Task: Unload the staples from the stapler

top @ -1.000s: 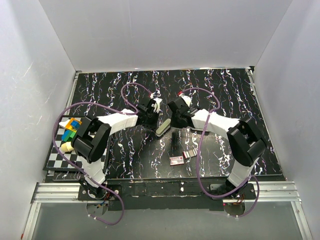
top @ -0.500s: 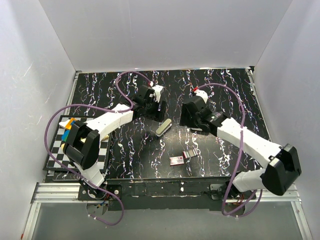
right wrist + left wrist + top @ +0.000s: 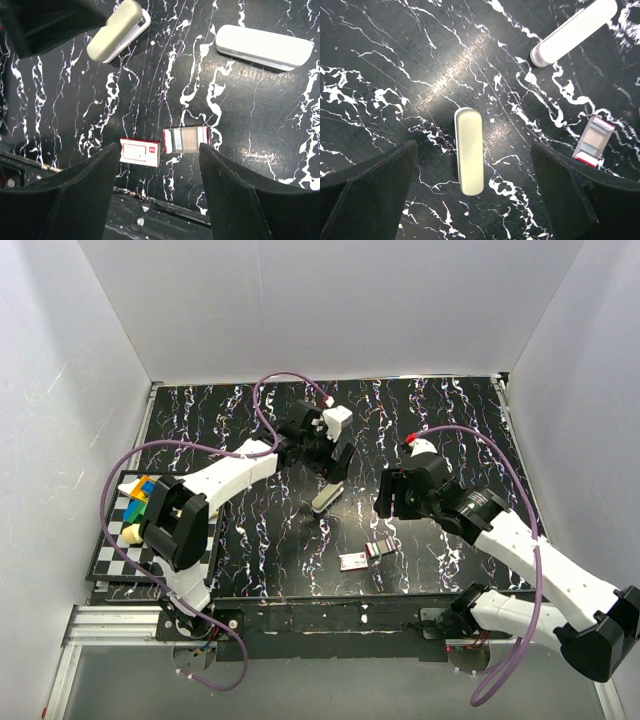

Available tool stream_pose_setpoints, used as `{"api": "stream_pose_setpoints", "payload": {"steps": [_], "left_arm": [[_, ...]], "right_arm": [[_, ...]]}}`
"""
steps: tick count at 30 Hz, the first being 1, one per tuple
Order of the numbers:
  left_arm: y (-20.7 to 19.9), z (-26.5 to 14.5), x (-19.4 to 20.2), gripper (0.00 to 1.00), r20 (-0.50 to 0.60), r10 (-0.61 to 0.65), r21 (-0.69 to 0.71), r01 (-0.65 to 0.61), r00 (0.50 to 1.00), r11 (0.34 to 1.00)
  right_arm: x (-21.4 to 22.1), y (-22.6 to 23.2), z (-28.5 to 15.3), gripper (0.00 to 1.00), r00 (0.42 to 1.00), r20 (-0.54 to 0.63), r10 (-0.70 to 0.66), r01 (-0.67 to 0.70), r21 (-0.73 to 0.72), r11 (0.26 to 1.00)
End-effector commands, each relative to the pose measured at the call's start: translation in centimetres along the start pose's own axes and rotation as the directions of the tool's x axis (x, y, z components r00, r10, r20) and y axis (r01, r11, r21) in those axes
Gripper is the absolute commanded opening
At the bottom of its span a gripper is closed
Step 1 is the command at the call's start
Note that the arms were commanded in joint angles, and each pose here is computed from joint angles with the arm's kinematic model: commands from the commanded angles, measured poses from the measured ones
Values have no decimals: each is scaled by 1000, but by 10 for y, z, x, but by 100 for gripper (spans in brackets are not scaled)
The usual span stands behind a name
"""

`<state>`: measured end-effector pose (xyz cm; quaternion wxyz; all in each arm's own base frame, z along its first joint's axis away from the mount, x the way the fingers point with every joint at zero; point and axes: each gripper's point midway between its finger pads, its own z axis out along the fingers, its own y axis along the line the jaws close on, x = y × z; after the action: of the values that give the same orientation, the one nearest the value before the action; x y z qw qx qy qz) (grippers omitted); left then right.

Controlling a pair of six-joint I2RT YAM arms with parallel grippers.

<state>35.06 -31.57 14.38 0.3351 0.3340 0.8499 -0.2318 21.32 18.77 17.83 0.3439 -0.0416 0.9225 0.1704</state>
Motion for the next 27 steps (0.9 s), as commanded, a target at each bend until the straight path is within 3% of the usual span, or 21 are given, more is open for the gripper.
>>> {"api": "stream_pose_setpoints", "payload": {"steps": [1,7,27], "left_arm": [[-6,13,3,98,-28,99,38,-98,995,995],[3,34,9,98,-74,131,26,-129,989,991],[9,58,43,86,-187,149,-56,-162,971,985]], "right_arm": [[11,2,-16,73,999,-34,-38,36,-59,998],[19,11,-36,73,999,-32,-31,25,-156,987],[27,16,-45,71,998,-53,-27,16,-199,980]]}}
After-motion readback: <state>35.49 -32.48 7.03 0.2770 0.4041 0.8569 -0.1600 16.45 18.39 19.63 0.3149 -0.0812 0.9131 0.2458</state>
